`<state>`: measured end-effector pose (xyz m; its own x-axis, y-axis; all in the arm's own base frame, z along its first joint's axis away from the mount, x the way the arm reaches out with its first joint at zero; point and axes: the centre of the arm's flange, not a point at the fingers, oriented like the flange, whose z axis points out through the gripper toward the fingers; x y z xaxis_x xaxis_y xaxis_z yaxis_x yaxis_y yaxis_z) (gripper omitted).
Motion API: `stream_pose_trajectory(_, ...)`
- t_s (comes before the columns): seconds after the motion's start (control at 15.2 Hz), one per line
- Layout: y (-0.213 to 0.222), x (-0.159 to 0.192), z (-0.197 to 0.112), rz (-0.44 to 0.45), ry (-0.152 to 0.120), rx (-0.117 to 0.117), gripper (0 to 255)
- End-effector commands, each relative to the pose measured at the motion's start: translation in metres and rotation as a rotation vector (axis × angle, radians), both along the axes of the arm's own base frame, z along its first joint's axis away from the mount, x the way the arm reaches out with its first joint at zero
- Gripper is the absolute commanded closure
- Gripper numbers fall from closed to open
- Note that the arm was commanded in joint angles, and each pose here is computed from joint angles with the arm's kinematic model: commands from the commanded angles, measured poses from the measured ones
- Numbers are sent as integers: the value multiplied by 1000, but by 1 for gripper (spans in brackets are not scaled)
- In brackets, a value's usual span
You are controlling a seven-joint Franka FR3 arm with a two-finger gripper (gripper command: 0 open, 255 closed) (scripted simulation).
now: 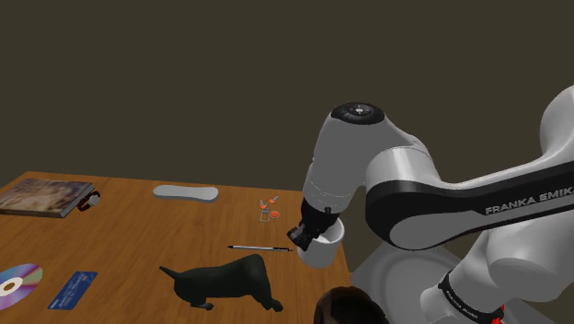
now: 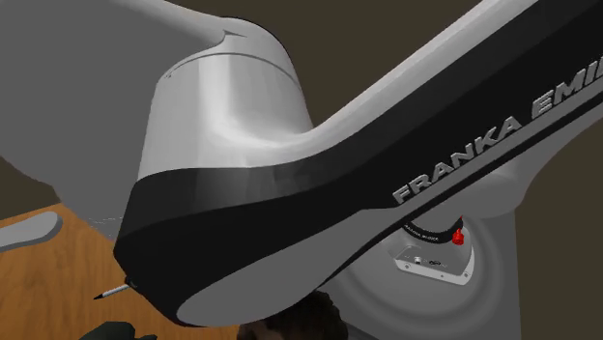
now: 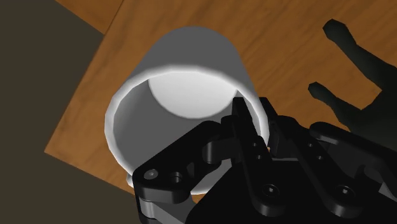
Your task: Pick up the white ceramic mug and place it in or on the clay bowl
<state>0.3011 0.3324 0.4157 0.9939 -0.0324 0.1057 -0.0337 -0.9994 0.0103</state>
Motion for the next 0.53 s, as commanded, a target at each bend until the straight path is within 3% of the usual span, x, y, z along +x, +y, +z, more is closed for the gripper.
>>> stream_pose_trajectory(0.0,0,0,11,0,0,0,255)
stream_pose_trajectory(0.46,0,0,48,0,0,0,255)
